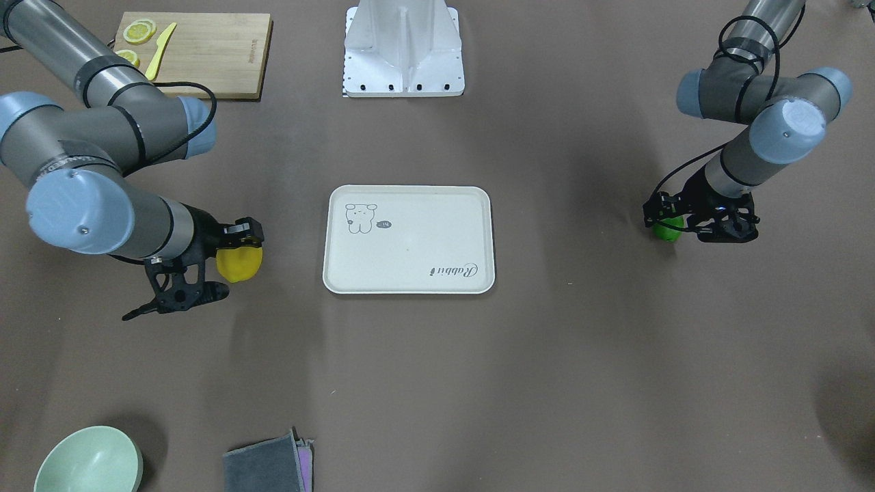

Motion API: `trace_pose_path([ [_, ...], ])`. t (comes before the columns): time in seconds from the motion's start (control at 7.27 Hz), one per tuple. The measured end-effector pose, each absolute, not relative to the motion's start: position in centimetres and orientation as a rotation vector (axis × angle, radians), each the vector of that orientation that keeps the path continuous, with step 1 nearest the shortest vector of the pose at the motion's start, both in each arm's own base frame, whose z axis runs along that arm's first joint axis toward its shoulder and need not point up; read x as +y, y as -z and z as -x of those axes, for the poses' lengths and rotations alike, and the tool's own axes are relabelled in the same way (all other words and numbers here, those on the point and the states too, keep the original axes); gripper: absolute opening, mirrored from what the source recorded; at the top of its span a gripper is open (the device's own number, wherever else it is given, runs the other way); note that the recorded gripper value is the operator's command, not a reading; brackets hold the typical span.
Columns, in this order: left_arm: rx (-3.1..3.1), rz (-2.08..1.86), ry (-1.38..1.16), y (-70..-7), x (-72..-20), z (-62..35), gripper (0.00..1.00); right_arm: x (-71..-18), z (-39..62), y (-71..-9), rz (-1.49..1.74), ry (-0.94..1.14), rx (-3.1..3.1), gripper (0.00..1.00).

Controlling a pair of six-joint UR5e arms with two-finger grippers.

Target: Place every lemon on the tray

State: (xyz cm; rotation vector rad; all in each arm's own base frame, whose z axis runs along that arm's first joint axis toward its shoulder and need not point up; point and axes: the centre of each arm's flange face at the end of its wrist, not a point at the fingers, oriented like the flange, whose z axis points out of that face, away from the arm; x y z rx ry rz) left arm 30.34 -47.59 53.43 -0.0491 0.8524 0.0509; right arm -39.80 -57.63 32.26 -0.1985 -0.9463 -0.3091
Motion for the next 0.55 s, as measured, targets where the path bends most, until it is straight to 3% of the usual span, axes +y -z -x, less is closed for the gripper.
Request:
trace_pose_path([
  [0.55, 0.978, 0.122, -0.047, -50.6, -47.8, -27.3, 0.0, -54.8, 48.0, -27.2, 0.19, 0.45, -1.006, 0.13],
])
